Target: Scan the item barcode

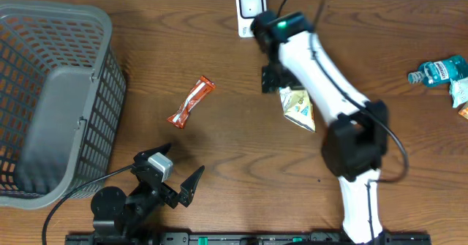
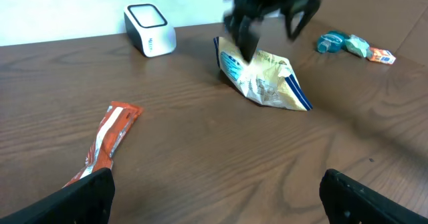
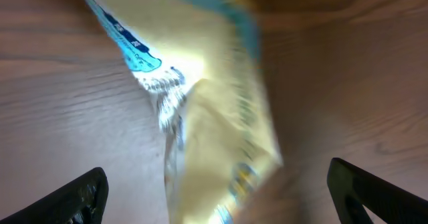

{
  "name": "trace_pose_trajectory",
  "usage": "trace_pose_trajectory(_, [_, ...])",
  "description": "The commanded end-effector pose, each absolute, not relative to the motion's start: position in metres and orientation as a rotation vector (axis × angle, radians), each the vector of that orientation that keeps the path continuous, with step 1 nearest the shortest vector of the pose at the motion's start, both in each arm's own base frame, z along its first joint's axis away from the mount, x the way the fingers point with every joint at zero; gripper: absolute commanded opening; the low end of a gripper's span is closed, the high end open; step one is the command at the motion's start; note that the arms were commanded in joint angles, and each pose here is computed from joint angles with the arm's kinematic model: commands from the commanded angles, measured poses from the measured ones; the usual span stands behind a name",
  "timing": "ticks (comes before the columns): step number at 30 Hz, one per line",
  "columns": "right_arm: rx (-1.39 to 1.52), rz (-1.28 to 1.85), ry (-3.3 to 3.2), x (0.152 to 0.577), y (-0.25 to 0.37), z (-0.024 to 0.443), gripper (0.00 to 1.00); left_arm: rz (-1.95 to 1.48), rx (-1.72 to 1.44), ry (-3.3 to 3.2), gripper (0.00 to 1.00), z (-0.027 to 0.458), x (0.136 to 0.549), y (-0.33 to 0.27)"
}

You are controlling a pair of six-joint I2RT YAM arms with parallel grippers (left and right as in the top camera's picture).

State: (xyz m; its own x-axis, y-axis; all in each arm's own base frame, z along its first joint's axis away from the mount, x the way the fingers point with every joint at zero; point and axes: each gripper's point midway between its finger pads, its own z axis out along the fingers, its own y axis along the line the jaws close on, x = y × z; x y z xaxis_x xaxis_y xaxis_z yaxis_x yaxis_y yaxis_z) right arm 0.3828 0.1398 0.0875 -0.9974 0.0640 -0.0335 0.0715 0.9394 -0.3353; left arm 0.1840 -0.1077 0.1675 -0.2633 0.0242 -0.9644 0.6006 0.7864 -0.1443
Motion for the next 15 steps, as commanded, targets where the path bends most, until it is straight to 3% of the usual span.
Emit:
trace_pose_trajectory(1, [-0.007, -0.754, 3.064, 0.379, 0.137, 0.055, 0.99, -0.581, 0.504, 1.758, 0.98, 0.168, 0.184, -0.108])
trace_pose_trajectory(8, [-0.141, -1.146, 2.96, 0.38, 0.119, 0.012, 0.99, -0.581, 0.505, 1.758, 0.98, 0.168, 0.183, -0.108])
trace_pose_trajectory(9, [-0.164, -1.195, 2.956, 0.378, 0.115, 0.007, 0.96, -0.581, 0.505, 1.758, 0.98, 0.168, 0.183, -0.108])
trace_pose_trajectory(11, [-0.212, -1.26, 2.981, 0.373, 0.109, -0.005, 0.75, -0.581, 0.504, 1.758, 0.98, 0.168, 0.184, -0.108])
trace_pose_trajectory(12, [-0.225, -1.277, 3.0, 0.37, 0.107, -0.01, 0.54, -0.581, 0.504, 1.758, 0.98, 0.168, 0.184, -0.108])
trace_pose_trajectory(14, [-0.261, -1.302, 3.055, 0.363, 0.102, -0.02, 0.2, -0.581, 0.504, 1.758, 0.98, 0.168, 0.183, -0.108])
trace_pose_trajectory(15, [-0.267, -1.301, 3.078, 0.36, 0.101, -0.024, 0.11, -0.581, 0.504, 1.758, 0.98, 0.168, 0.183, -0.108])
